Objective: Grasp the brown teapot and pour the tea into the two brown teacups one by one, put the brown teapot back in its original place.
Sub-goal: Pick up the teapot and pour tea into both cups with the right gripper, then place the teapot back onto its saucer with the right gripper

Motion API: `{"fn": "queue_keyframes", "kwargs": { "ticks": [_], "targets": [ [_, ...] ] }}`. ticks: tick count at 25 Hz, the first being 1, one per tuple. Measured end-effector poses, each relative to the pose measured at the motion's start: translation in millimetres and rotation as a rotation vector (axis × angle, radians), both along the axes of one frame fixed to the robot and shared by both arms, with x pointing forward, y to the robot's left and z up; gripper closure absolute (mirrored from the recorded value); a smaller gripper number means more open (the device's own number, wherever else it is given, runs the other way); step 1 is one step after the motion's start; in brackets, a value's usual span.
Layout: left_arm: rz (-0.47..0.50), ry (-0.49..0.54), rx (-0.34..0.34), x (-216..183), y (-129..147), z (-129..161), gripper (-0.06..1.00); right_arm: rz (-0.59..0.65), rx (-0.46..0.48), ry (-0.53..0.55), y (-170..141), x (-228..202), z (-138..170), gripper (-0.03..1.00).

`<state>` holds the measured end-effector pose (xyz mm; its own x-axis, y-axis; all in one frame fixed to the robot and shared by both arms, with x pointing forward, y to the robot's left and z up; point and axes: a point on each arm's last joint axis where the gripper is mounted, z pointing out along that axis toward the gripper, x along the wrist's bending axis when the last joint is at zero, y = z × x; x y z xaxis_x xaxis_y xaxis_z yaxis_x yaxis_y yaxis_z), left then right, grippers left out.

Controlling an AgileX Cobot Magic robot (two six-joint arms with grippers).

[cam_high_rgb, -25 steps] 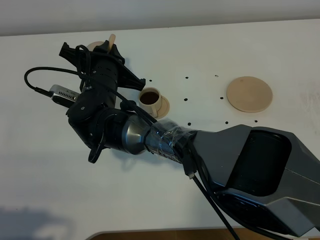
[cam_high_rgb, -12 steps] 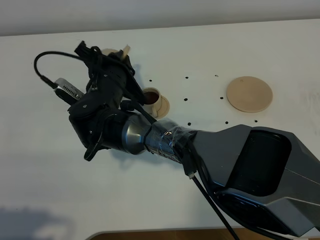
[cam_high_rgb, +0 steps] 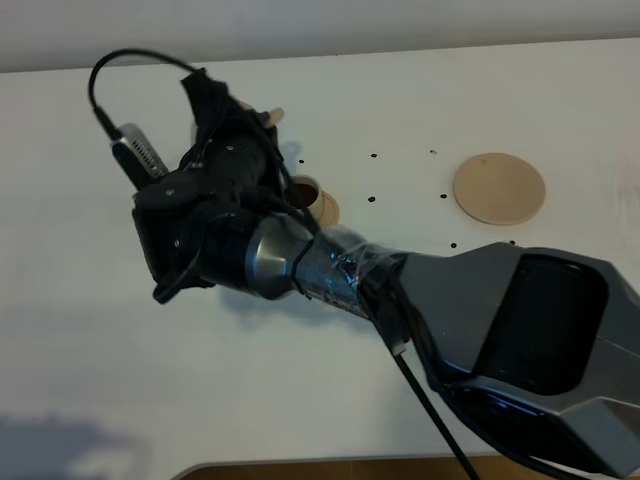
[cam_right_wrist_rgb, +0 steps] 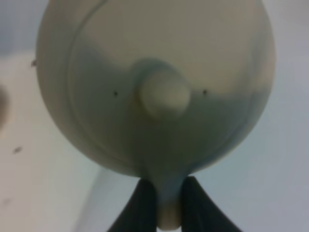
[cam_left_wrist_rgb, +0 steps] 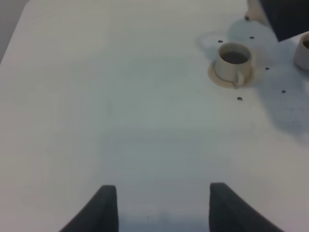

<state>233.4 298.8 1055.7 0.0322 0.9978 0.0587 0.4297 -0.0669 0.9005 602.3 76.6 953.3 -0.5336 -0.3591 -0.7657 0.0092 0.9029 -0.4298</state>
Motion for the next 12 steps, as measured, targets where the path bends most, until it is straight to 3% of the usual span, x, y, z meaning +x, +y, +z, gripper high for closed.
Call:
{"fn": "queue_keyframes", "kwargs": {
  "ticks": [4, 12],
  "targets": [
    [0.000, 0.000, 0.000, 0.0, 0.0, 0.0, 0.48, -0.102, 0.130, 0.097, -5.3, -10.2, 13.7, 0.85],
    [0.000, 0.000, 0.000, 0.0, 0.0, 0.0, 0.48, -0.349, 0.539, 0.293, -2.8, -33.9, 31.3, 0.85]
  ]
}}
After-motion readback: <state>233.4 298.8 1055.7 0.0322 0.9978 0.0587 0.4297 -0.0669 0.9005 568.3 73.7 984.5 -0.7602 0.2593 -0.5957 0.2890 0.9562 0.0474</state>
